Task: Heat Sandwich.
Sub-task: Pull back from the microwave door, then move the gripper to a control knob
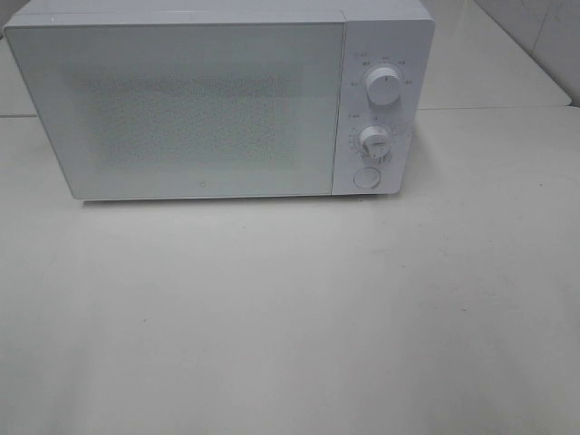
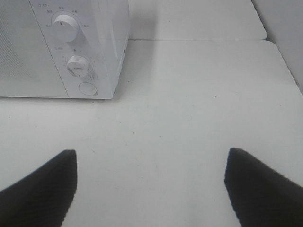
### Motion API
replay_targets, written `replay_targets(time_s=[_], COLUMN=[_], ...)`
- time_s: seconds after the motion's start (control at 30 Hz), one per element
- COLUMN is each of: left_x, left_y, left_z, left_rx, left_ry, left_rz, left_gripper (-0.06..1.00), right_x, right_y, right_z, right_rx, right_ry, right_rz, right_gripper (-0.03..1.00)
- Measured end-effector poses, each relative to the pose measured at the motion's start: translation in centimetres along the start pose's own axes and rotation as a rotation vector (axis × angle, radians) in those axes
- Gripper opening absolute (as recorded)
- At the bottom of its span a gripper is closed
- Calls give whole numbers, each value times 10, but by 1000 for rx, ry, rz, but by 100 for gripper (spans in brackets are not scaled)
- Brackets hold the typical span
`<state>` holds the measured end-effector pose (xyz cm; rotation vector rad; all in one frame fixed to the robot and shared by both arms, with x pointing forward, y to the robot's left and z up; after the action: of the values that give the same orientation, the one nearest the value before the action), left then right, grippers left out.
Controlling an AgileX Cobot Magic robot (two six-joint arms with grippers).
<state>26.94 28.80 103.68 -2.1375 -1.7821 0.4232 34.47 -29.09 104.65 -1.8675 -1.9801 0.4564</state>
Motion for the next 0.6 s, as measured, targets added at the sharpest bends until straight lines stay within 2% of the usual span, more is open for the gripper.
replay_targets(time_s=[0.27,0.4,0.6], left_x=[0,0,0], left_y=[0,0,0], left_z=[0,0,0], left_rx=[0,0,0], left_ry=[0,0,0], left_rz=[0,0,0], left_gripper=[99,99,99], right_x=[1,2,3], right_y=[34,64,81], right_z=[-13,-22,-26], right_rx=[5,3,-7], right_ry=[-1,-3,-4], right_rz=[-2,-4,-6], right_gripper=[81,81,80])
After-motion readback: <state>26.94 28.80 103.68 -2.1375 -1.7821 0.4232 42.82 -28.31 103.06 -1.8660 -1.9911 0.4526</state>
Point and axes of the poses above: a point on each arm's last joint axis where the gripper is mounted, y pointing out along that axis toward the gripper, x along the wrist's bending axis when the last joint is at zero, z = x × y, the point moved 4 cm from there along y, pointing out along that axis toward the gripper, and after that the axes turned 1 degree about y, right-handed, at the moved point
